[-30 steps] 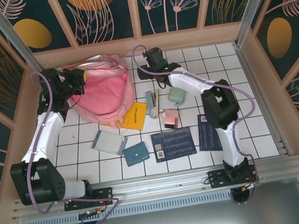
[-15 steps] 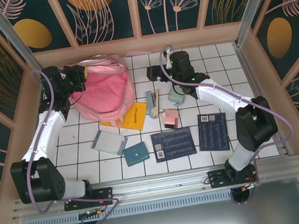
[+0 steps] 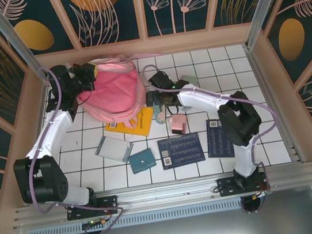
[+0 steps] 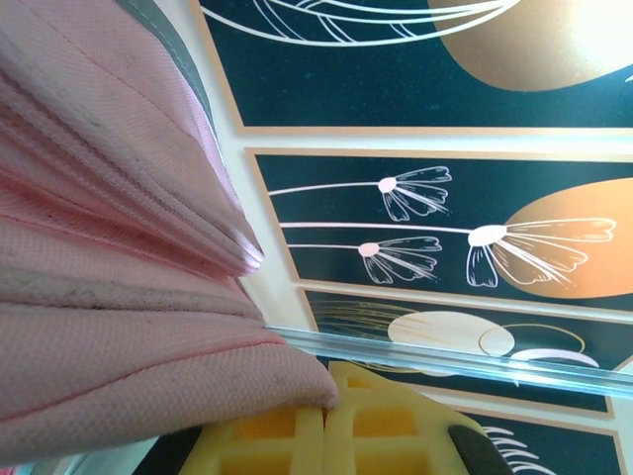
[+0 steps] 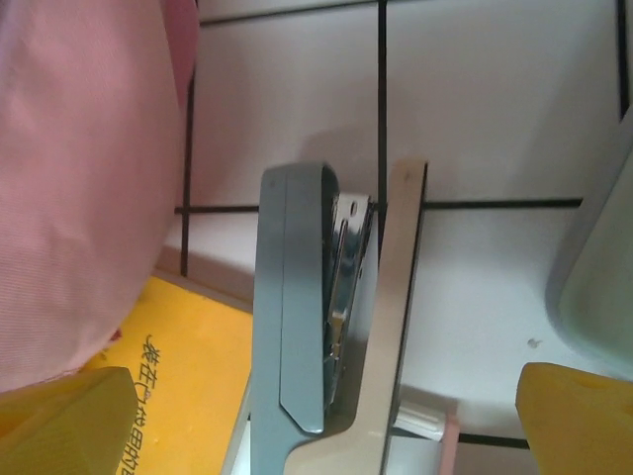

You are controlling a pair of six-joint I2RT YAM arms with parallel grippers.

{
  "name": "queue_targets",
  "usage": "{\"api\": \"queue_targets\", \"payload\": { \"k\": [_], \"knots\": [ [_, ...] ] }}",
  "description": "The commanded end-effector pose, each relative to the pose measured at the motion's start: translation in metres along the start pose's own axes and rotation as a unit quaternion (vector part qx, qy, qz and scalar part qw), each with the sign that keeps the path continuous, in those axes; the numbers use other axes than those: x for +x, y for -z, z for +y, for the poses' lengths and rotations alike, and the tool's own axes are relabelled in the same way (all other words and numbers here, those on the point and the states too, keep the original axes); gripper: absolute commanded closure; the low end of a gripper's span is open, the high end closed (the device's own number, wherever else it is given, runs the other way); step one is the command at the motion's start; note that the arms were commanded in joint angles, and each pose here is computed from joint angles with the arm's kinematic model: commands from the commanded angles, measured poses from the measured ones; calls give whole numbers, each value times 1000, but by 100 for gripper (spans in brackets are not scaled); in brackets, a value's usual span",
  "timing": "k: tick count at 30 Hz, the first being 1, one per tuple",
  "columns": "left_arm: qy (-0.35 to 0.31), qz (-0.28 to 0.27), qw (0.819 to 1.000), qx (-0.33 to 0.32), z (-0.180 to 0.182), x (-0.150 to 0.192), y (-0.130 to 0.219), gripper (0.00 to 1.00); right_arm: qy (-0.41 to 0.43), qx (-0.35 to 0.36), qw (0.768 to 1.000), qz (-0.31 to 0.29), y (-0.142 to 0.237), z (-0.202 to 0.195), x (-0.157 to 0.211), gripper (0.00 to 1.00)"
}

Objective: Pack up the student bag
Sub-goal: Pick up the stapler from the center of the table.

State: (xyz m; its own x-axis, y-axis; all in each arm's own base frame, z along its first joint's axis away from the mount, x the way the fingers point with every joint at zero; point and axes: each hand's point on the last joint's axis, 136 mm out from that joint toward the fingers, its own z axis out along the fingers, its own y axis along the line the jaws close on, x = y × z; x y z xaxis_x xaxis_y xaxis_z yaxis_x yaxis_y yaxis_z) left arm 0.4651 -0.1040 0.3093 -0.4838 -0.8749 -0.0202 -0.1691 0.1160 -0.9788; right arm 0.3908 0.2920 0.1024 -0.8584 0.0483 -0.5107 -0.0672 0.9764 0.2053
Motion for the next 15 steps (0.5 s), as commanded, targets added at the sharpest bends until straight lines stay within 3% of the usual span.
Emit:
{"api": "queue_targets", "payload": {
  "k": [1,9,15],
  "knots": [
    [-45,16,997,62,-37,6,2,100,-2,37,999,26,-7,0,16,1],
    [-37,29,998,52,-26,8,-5,100,2,64,997,53,-35,-6,34,3],
    [-35,32,997,54,-27,10,-5,100,2,80,995,57,-54,-12,37,12]
  ]
}}
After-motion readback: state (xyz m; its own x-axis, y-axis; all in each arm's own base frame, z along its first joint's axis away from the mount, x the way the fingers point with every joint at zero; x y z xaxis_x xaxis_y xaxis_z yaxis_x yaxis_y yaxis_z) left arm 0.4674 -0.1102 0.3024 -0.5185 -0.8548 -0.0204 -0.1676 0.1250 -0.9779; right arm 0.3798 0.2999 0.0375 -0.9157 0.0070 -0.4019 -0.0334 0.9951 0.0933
